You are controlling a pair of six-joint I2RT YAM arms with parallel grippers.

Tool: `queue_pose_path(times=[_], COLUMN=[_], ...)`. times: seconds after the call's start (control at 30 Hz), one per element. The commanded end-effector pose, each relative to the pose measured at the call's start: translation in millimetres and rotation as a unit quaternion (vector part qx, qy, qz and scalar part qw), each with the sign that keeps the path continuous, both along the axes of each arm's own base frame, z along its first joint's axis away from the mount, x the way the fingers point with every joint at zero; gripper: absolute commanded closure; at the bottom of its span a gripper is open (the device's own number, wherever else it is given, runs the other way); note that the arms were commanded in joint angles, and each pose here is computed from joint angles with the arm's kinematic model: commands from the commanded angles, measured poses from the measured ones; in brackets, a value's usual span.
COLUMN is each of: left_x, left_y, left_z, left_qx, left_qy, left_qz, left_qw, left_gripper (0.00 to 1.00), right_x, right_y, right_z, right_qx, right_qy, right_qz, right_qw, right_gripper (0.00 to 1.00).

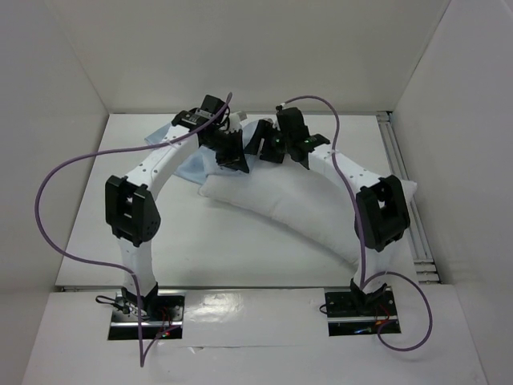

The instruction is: Put the pillow into the pillowcase

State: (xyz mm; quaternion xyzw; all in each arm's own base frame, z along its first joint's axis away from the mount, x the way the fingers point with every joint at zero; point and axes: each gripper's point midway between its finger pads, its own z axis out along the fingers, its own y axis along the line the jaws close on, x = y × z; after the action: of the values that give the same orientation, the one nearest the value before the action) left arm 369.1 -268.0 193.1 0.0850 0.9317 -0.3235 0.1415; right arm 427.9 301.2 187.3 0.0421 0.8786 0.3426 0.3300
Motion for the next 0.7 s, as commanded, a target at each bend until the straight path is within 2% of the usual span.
queue_pose_path(times=[0.0, 0.03, 0.07, 0.1, 0.17, 0.2, 0.23, 0.3, 0.33, 0.4, 0.47, 0.5, 0.57, 0.6, 0.67], left_x=[-3.0, -5.2, -6.0, -5.5, -5.9, -7.5, -5.9, -12.9, -4.2, -7.0, 7.8, 1.5, 13.7, 10.3, 14.8], left_y=[1.6, 2.6, 3.4, 5.6, 16.2, 26.0, 38.2, 58.6, 72.6, 97.5, 112.9, 116.7, 117.0, 119.1, 122.5], left_z=[25.7, 27.1, 30.6, 26.4, 31.3, 26.4, 20.4, 9.8, 7.3, -19.3, -11.1, -28.6, -27.6, -42.7, -46.4], left_qx=[-0.014, -0.014, -0.014, -0.007, 0.017, 0.033, 0.066, 0.103, 0.113, 0.165, 0.153, 0.15, 0.107, 0.103, 0.078], left_qy=[-0.043, -0.044, -0.052, -0.051, -0.075, -0.069, -0.077, -0.076, -0.085, -0.089, -0.142, -0.129, -0.145, -0.132, -0.122], left_qz=[-0.011, -0.011, -0.016, -0.012, -0.008, 0.004, 0.017, 0.039, 0.07, 0.119, 0.17, 0.175, 0.2, 0.205, 0.228], left_qw=[0.999, 0.999, 0.998, 0.999, 0.997, 0.997, 0.995, 0.991, 0.987, 0.975, 0.963, 0.965, 0.963, 0.964, 0.963], left_gripper=[1.0, 1.0, 0.98, 0.85, 0.54, 0.29, 0.21, 0.16, 0.16, 0.27, 0.29, 0.26, 0.19, 0.18, 0.16], right_x=[1.2, 1.8, 1.8, 6.6, 9.4, 8.6, 11.9, 15.9, 19.6, 19.6, 24.0, 24.1, 25.3, 27.5, 26.6], right_y=[18.7, 17.5, 17.8, 5.7, -7.0, -17.0, -27.7, -39.6, -50.2, -54.3, -63.0, -63.1, -60.2, -64.3, -62.6], right_z=[-16.6, -24.6, -24.4, -36.5, -39.1, -38.3, -36.0, -35.2, -31.8, -31.6, -28.5, -28.4, -26.5, -26.5, -28.6], right_qx=[0.028, 0.025, 0.027, 0.014, 0.015, 0.012, 0.013, 0.006, 0.004, -0.002, -0.003, -0.003, -0.002, -0.002, -0.003], right_qy=[0.033, 0.045, 0.048, 0.051, 0.051, 0.046, 0.044, 0.037, 0.034, 0.035, 0.031, 0.031, 0.031, 0.031, 0.035], right_qz=[0.004, -0.005, -0.007, -0.029, -0.047, -0.06, -0.071, -0.076, -0.084, -0.08, -0.077, -0.077, -0.068, -0.073, -0.065], right_qw=[0.999, 0.999, 0.998, 0.998, 0.997, 0.997, 0.996, 0.996, 0.996, 0.996, 0.997, 0.997, 0.997, 0.997, 0.997], right_gripper=[0.33, 0.65, 0.84, 1.0, 1.0, 1.0, 1.0, 1.0, 1.0, 1.0, 1.0, 1.0, 1.0, 1.0, 1.0])
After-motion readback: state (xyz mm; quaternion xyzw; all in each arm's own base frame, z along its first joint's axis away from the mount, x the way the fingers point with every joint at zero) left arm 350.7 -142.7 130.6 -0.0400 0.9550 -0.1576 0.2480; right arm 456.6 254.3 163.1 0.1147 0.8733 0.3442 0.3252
